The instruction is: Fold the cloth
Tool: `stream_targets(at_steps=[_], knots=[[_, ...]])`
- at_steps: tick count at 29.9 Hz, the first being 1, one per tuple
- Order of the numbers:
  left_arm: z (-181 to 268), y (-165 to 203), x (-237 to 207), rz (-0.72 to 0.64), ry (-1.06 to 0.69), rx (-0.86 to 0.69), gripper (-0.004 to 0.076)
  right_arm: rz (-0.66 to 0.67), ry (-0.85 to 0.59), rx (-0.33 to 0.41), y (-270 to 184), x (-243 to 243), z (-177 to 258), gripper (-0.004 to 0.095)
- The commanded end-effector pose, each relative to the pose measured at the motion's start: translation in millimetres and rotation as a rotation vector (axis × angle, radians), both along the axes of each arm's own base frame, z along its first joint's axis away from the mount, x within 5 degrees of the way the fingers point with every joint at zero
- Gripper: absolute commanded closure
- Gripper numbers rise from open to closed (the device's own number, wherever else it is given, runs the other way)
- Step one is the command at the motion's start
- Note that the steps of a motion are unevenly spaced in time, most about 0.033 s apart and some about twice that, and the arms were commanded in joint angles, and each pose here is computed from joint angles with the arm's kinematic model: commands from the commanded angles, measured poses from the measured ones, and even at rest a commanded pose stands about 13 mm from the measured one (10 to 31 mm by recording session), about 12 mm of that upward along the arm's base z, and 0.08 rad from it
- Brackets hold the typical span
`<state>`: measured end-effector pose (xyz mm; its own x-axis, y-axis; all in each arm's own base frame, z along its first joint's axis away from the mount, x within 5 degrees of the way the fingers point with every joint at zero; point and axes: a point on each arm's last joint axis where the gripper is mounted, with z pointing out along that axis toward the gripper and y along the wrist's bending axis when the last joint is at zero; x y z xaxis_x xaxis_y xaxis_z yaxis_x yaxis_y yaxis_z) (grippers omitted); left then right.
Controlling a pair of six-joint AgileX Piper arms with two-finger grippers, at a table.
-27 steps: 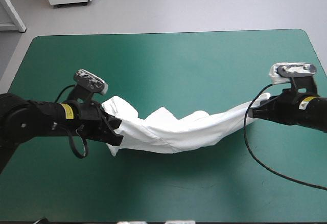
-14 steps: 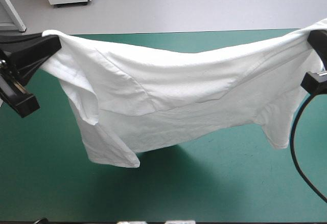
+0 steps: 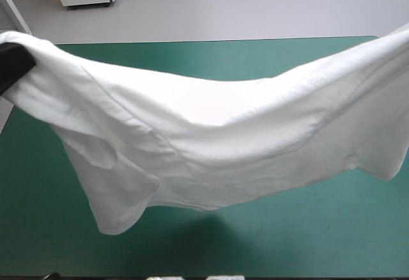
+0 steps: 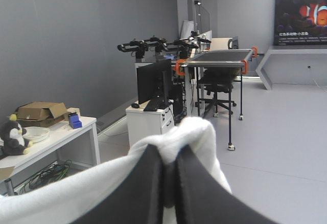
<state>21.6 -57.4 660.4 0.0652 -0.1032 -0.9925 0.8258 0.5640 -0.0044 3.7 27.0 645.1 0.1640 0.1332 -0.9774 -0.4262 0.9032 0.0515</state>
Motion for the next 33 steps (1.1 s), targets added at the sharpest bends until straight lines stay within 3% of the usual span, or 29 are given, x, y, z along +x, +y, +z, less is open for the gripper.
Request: stream_targets(at_steps=[1,7,15,23,33], knots=[[-2.1,-3.2,-5.9,-0.078,0.052,-0.001,0.0734,0.039,-0.135,0.041,-3.0,-14.2,12.5,0.0921],[-16.0,-19.0,17.5,-0.099,0.174,0.037,0.0734,0.022,-0.148,0.023,-7.0,-17.0,13.5,0.0921],[-72.8,-55.2,79.6,-0.085,0.450,0.195,0.0734,-0.047,0.063,-0.048,-3.1,30.2,-14.2,0.0921],[-164.7,-78.1,162.7,0.172,0.674,0.487,0.0734,-0.122,0.385,-0.165,12.9,145.1,-74.7,0.0921],[-220.4,-100.9,257.7,0.387,0.601,0.554,0.0734,-0.206,0.467,-0.242,31.4,278.2,-126.2,0.0921]])
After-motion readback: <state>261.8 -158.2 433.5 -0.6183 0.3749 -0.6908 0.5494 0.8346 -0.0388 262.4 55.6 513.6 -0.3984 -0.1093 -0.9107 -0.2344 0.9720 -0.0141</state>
